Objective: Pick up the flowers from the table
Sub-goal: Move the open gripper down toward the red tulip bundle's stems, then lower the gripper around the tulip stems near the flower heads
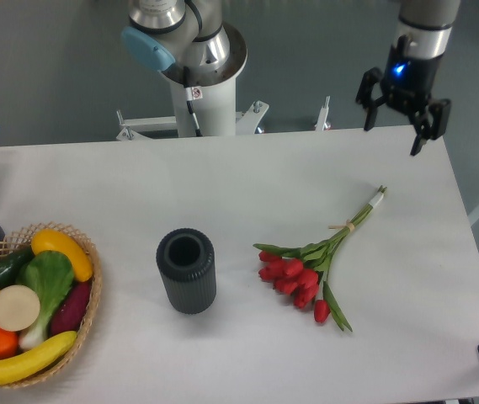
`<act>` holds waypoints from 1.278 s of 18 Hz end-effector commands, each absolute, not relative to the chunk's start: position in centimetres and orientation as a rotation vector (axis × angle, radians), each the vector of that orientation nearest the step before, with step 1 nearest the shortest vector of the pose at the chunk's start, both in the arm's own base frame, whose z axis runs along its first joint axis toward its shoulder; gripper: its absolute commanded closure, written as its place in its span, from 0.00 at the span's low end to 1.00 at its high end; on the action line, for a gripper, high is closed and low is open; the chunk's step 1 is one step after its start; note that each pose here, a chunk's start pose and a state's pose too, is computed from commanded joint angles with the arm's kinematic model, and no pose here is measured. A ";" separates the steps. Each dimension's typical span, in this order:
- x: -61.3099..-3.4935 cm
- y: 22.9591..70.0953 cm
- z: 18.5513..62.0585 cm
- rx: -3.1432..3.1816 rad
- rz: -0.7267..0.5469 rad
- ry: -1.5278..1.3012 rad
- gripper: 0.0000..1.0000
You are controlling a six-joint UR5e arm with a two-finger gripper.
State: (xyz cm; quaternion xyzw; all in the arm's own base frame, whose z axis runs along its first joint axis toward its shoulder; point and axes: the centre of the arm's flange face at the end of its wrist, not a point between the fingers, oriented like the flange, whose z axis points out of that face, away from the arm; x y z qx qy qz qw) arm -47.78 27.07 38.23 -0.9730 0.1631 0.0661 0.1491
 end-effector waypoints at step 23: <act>-49.5 36.3 20.7 -2.927 -0.032 0.458 0.00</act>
